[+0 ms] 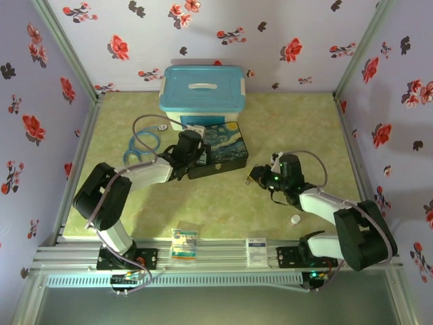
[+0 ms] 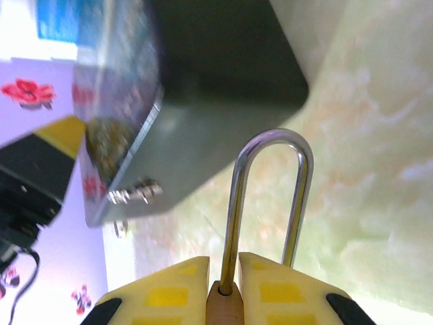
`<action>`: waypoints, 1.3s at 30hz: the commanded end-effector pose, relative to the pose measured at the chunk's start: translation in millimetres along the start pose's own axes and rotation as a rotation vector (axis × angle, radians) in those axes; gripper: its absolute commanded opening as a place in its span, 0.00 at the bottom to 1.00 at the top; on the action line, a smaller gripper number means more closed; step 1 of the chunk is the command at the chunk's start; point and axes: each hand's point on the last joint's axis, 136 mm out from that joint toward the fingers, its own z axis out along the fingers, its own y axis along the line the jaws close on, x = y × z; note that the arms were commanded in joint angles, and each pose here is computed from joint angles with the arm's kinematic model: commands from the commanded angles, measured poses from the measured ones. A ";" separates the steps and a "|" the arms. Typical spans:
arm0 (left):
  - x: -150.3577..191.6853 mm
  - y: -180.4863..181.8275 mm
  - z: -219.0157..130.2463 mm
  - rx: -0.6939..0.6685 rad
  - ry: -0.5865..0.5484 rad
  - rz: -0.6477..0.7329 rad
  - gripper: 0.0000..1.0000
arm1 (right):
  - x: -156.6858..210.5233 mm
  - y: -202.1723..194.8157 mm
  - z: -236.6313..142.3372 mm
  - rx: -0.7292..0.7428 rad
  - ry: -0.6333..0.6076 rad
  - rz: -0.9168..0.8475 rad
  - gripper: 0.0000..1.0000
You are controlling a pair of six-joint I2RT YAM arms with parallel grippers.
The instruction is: Unlock the padlock with the key
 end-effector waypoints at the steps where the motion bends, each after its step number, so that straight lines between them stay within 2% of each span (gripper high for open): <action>1: 24.6 16.6 -8.4 -0.053 0.153 0.073 0.47 | 30.3 7.7 -1.9 -0.027 0.223 -0.049 0.00; 5: -4.8 8.6 -26.0 -0.014 0.082 0.037 0.61 | 33.3 -16.0 -2.5 0.117 0.273 -0.086 0.00; 8: -14.2 3.7 -39.7 0.016 0.060 -0.005 0.65 | 29.5 -33.6 -7.1 0.202 0.289 -0.081 0.00; 14: -0.1 6.0 -57.2 0.048 0.052 -0.086 0.66 | 28.1 -65.4 -11.4 0.368 0.327 -0.088 0.00; 19: 17.0 12.9 -63.7 0.037 0.079 -0.112 0.67 | 22.9 -82.4 -16.0 0.475 0.322 -0.104 0.10; 22: 19.8 15.8 -67.3 0.035 0.075 -0.129 0.68 | 19.9 -86.5 -19.1 0.513 0.317 -0.115 0.28; 30: 20.1 16.6 -72.6 0.044 0.055 -0.155 0.68 | 13.3 -90.2 -20.7 0.551 0.299 -0.143 0.29; 39: 22.5 15.8 -73.2 0.051 0.059 -0.174 0.69 | 3.2 -73.3 -29.5 0.572 0.260 -0.201 0.39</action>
